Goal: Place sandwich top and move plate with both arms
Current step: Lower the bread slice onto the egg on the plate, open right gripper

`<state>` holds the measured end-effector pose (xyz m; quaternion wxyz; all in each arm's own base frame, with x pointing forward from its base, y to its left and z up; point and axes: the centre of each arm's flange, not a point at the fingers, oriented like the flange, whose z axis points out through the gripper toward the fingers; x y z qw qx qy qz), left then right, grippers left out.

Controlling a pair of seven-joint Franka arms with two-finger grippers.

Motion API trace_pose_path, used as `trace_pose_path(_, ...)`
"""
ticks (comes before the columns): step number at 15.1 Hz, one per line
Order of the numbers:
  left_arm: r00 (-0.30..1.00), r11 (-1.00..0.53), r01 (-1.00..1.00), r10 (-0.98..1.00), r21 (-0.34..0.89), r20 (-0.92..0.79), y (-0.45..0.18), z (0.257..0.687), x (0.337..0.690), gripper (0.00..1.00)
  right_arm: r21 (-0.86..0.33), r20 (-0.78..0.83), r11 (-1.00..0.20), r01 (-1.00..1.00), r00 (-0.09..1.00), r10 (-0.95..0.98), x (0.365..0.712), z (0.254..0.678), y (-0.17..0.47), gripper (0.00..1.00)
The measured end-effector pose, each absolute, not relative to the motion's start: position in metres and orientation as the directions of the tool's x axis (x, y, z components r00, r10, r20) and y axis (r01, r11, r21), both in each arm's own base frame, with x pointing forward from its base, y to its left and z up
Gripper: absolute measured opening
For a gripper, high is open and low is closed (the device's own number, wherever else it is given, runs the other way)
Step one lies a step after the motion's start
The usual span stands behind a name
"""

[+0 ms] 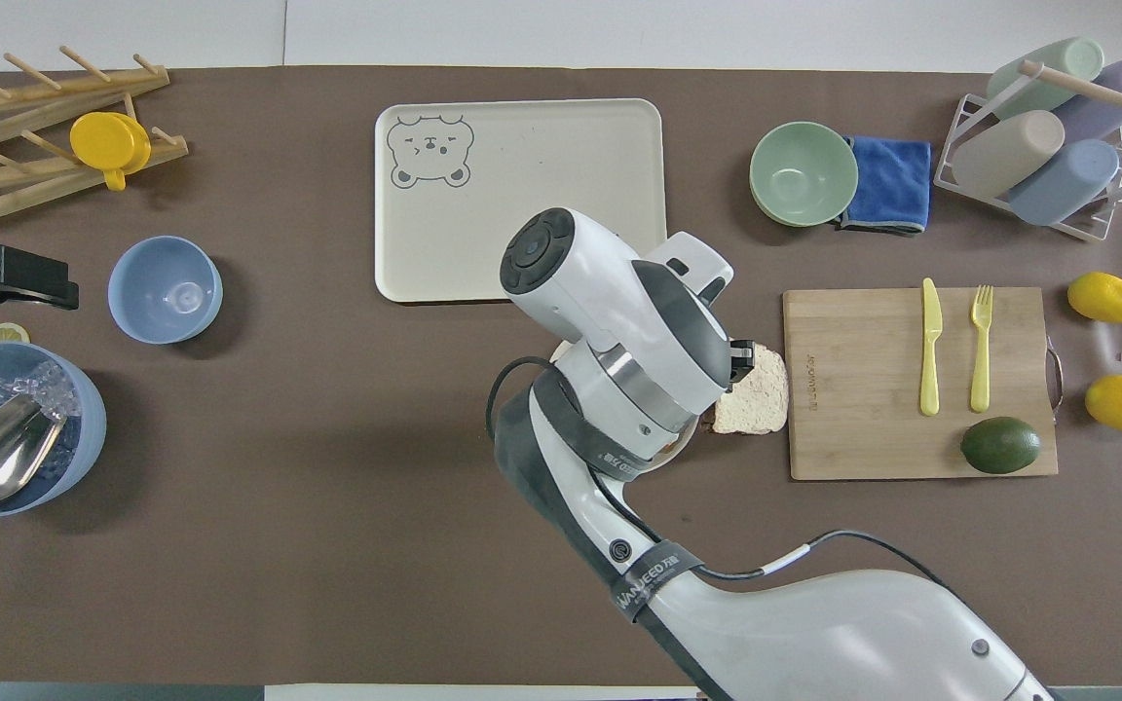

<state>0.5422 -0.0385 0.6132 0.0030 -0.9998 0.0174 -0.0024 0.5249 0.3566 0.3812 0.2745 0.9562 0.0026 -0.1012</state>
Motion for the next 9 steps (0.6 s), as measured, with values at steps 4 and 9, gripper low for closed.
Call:
trace_pose_path(4,0.999,-0.999,-0.046,-0.046,-0.006,0.003,-0.045,0.613,0.54,1.0,0.489,-0.165,-0.871,0.055,0.986,-0.03,0.509,0.374,0.392,0.1)
trace_pose_path(9,0.999,-0.999,-0.043,-0.043,-0.006,0.0,-0.043,0.612,0.539,1.0,0.45,-0.139,-0.891,0.058,0.99,-0.006,0.509,0.372,0.402,0.1)
